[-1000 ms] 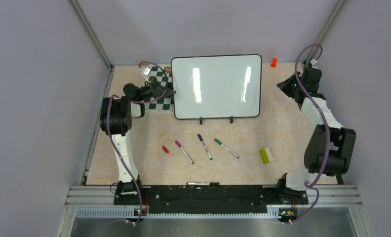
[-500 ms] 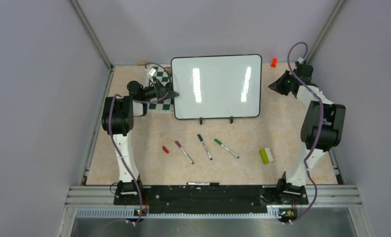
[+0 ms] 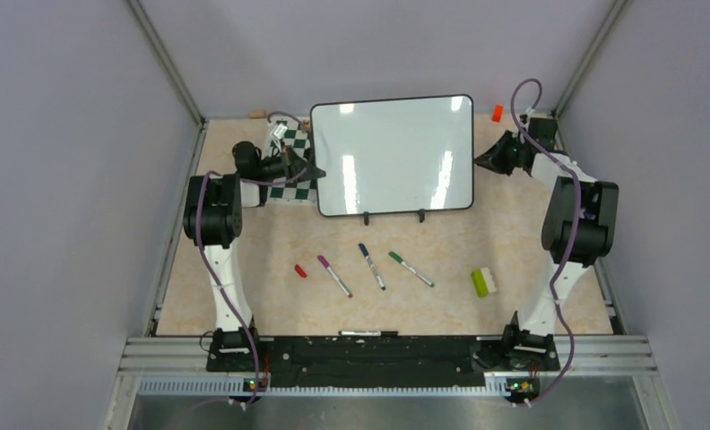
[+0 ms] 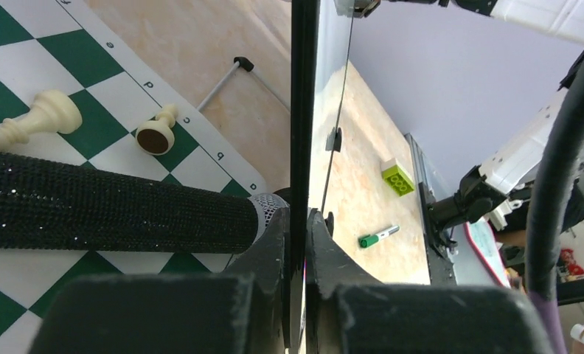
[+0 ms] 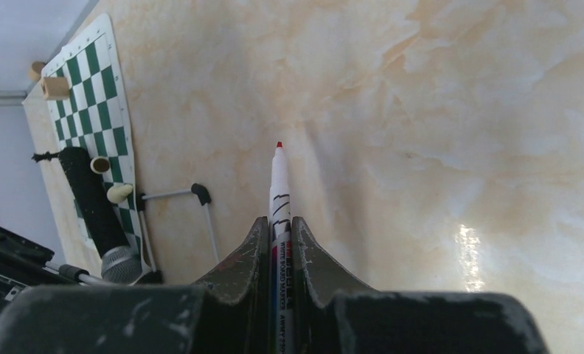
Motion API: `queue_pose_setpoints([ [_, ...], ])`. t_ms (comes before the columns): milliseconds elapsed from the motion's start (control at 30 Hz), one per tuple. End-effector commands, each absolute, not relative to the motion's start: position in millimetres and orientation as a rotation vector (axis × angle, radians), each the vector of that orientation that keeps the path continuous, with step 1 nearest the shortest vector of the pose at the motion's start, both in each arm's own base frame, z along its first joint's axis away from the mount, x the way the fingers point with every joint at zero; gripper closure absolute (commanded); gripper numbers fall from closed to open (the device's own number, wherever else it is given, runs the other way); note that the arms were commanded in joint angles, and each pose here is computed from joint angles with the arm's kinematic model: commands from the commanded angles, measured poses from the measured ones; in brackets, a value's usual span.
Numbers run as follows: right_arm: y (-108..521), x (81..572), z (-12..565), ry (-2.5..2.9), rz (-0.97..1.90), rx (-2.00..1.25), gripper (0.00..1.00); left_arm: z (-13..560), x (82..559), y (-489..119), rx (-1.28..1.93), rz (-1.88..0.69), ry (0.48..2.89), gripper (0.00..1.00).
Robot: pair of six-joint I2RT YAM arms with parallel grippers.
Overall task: Write a sentence on the whiteboard
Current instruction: Move the whiteboard to the center of the board.
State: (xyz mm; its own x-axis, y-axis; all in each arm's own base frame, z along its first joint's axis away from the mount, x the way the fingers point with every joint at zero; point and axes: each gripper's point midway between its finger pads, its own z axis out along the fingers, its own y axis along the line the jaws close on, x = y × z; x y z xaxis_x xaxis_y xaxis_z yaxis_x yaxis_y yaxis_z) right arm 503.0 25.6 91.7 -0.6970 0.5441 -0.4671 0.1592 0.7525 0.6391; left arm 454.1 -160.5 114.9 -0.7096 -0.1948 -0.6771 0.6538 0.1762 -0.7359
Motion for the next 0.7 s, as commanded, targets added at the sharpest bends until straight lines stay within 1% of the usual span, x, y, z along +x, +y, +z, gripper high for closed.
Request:
queue_pose_setpoints([
  [0, 45.0, 508.9, 109.9, 2.249, 0.836, 0.399, 1.0, 119.4, 453.9, -166.9, 0.476, -1.581, 1.778, 1.0],
  [667, 72.0, 461.2, 129.5, 2.202, 0.979, 0.336, 1.0, 125.4, 410.4, -176.0, 0.52, -1.645, 1.77, 1.0],
])
